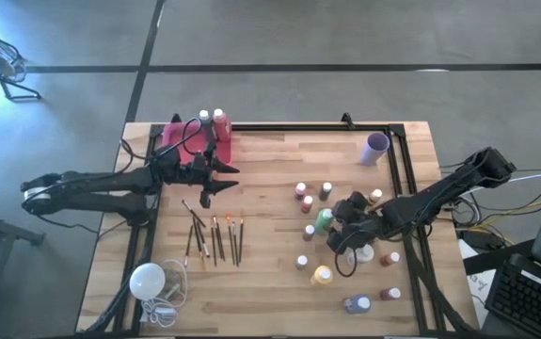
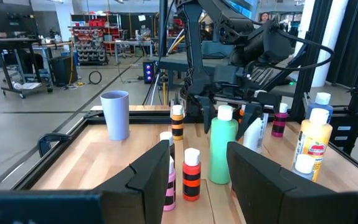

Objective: Pick & Place Paint Supplies
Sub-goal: Put the large green paint bottle into the pink bin

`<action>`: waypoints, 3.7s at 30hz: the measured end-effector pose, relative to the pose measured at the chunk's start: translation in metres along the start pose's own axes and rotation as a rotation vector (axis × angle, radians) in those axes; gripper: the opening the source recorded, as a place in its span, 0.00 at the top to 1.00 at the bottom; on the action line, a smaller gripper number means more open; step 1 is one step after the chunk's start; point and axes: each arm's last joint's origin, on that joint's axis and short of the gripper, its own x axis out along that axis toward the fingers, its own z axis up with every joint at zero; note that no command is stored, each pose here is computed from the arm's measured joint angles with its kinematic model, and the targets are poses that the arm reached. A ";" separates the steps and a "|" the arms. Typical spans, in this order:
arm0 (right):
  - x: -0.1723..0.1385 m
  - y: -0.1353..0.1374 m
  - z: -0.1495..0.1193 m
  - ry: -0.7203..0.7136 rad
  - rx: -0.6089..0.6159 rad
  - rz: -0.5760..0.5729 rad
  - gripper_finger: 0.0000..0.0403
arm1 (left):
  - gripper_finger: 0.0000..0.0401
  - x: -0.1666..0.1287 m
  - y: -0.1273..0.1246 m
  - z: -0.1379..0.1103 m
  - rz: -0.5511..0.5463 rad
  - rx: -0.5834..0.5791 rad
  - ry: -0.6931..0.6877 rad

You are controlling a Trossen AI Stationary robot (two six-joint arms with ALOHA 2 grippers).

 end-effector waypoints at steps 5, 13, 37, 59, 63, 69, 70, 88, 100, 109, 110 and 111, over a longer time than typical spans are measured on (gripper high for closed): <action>0.004 -0.001 0.002 -0.024 0.005 0.014 0.20 | 0.58 0.000 0.000 0.000 0.000 0.000 0.000; 0.008 -0.002 0.001 -0.042 0.003 0.028 0.13 | 0.58 0.000 0.000 0.000 0.000 0.000 0.000; 0.024 -0.011 -0.017 -0.082 0.044 0.084 0.23 | 0.58 0.000 0.000 0.000 0.000 -0.001 0.003; 0.028 -0.012 -0.019 -0.164 -0.005 0.108 0.21 | 0.58 0.000 0.000 0.000 0.000 -0.001 0.004; 0.028 -0.012 -0.018 -0.174 -0.010 0.098 0.25 | 0.58 0.000 0.000 0.000 0.000 -0.002 0.005; 0.028 -0.012 -0.018 -0.186 -0.016 0.084 0.32 | 0.58 0.000 0.000 -0.001 0.000 -0.002 0.006; 0.028 -0.012 -0.018 -0.187 -0.016 0.083 0.33 | 0.58 0.000 0.000 -0.001 0.000 -0.002 0.006; 0.028 -0.013 -0.018 -0.186 -0.022 0.084 0.48 | 0.58 0.000 0.000 -0.001 0.000 -0.002 0.007; 0.019 -0.004 -0.004 -0.177 -0.094 0.115 0.50 | 0.58 0.000 0.000 -0.001 0.000 -0.003 0.007; -0.003 0.004 0.022 -0.141 -0.171 0.067 0.50 | 0.58 0.000 0.000 -0.001 0.000 -0.003 0.008; -0.007 0.005 0.026 -0.143 -0.186 0.066 0.51 | 0.58 0.000 0.000 -0.001 0.000 -0.003 0.008; -0.010 0.007 0.031 -0.147 -0.201 0.067 0.51 | 0.58 0.000 0.000 -0.001 0.000 -0.003 0.008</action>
